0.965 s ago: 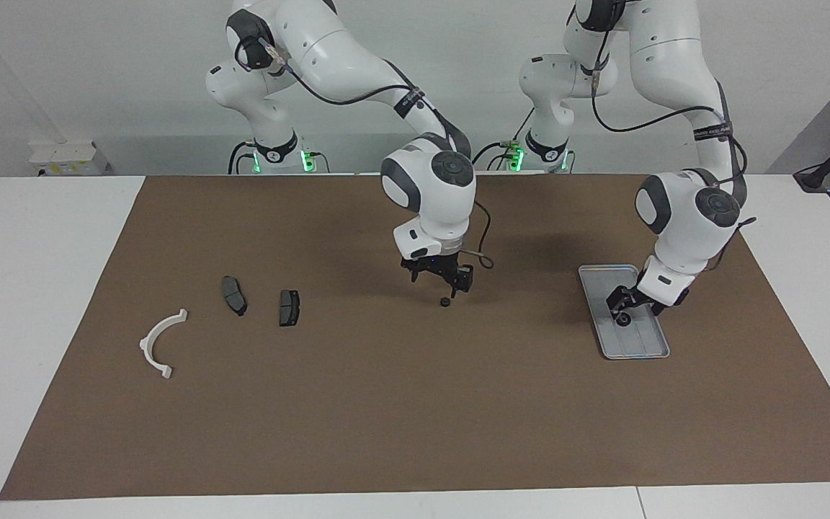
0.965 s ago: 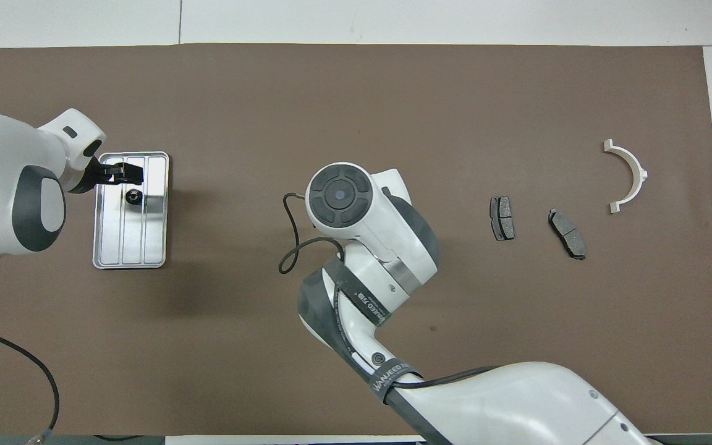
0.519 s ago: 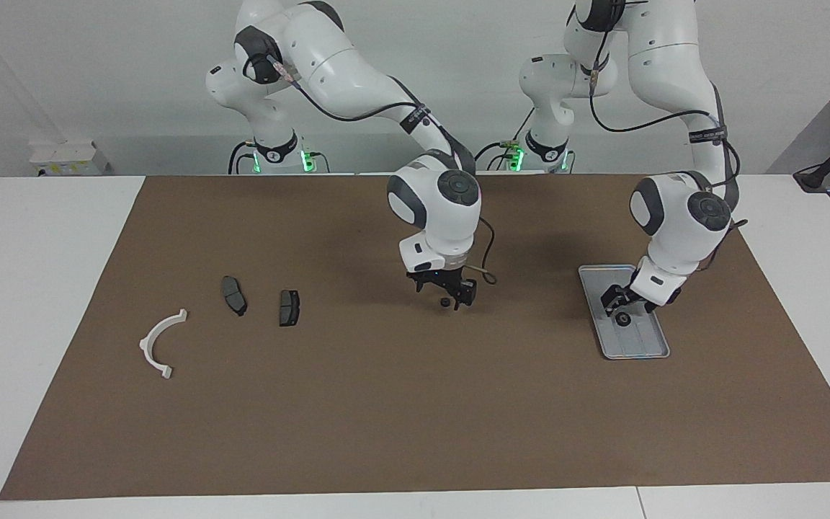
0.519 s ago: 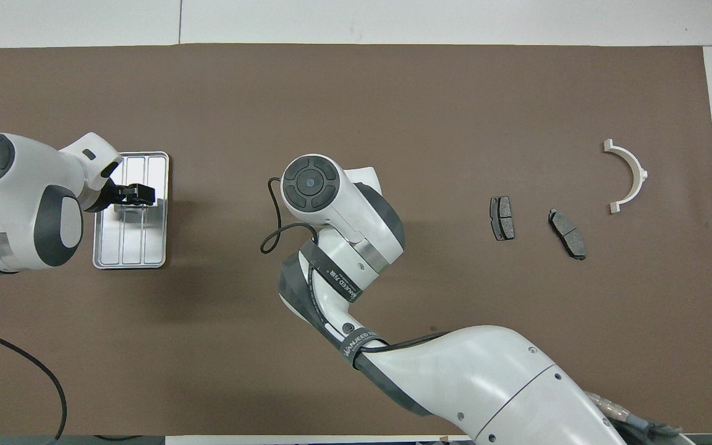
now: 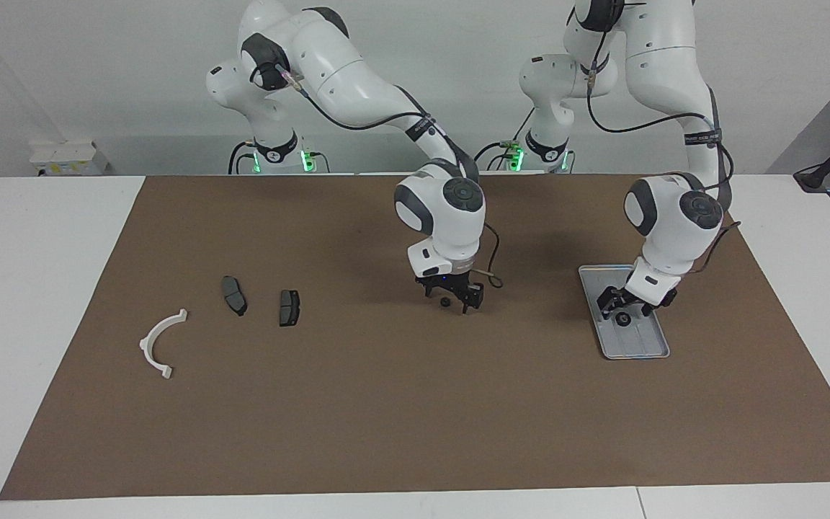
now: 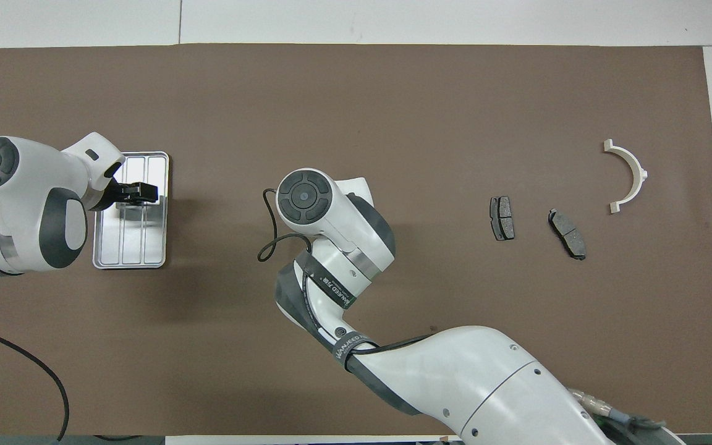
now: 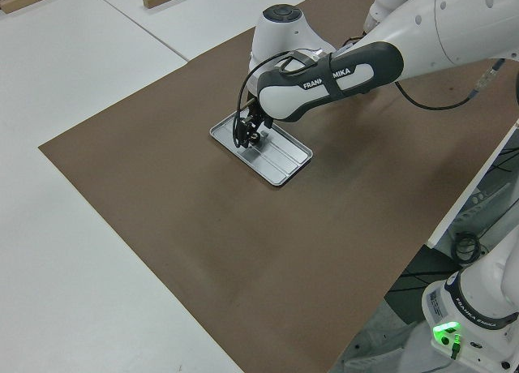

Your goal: Place bearing gear from tray to pile

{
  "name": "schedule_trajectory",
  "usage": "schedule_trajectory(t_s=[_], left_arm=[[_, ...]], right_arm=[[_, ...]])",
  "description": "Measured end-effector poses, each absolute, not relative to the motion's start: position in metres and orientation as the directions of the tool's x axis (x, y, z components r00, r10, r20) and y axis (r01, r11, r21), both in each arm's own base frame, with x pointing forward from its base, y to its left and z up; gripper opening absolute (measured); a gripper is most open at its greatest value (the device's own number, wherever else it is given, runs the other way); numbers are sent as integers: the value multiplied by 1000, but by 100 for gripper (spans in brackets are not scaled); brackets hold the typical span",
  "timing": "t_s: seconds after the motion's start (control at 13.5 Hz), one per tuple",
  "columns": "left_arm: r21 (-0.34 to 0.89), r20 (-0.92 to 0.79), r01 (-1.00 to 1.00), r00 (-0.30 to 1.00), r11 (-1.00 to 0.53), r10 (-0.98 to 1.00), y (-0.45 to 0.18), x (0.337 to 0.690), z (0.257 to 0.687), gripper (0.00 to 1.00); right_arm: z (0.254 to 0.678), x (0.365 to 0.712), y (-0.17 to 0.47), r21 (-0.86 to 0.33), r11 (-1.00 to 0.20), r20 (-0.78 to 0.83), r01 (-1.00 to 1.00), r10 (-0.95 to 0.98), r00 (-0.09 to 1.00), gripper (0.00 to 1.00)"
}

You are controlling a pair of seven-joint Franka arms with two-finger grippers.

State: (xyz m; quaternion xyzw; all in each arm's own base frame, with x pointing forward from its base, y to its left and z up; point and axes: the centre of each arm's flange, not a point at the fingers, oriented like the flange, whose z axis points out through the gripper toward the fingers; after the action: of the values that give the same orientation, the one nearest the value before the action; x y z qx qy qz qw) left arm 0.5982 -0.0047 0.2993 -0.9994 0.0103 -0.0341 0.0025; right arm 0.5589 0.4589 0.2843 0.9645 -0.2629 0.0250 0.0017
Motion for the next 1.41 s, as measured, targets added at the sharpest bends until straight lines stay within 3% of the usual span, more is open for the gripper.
schedule_trajectory(t_s=[0.3,0.37,0.52,0.59,0.67,0.74,0.82,1.11,1.41], left_arm=[[-6,74,-22,997,-1000,-23,-6,598,298,90],[-6,74,-23,997,-1000,-23,-6,598,298,81],[-6,75,-23,997,-1000,-23,-6,598,298,78],[-6,76,-23,997,-1000,-23,-6,598,298,65],[-4,81,-23,996,-1000,-23,-7,599,298,49],[-3,85,-25,996,-1000,-25,-8,599,299,36],[-3,86,-25,996,-1000,-25,-9,599,299,35],[10,64,-13,998,-1000,-12,-9,604,310,35],[45,-27,2,1000,-999,1,-6,631,415,35]], right_arm=[[279,555,460,0,-864,45,-504,-503,863,88],[282,555,460,-6,-864,47,-504,-503,863,77],[287,556,460,-12,-864,49,-504,-504,862,53],[288,556,460,-12,-863,50,-504,-504,862,41],[288,556,460,-12,-863,50,-505,-504,862,41],[289,556,459,-8,-863,49,-505,-505,862,34],[289,556,458,-8,-862,49,-506,-506,861,24],[289,556,458,-8,-862,49,-507,-506,861,24],[297,566,443,41,-858,42,-512,-510,859,24]])
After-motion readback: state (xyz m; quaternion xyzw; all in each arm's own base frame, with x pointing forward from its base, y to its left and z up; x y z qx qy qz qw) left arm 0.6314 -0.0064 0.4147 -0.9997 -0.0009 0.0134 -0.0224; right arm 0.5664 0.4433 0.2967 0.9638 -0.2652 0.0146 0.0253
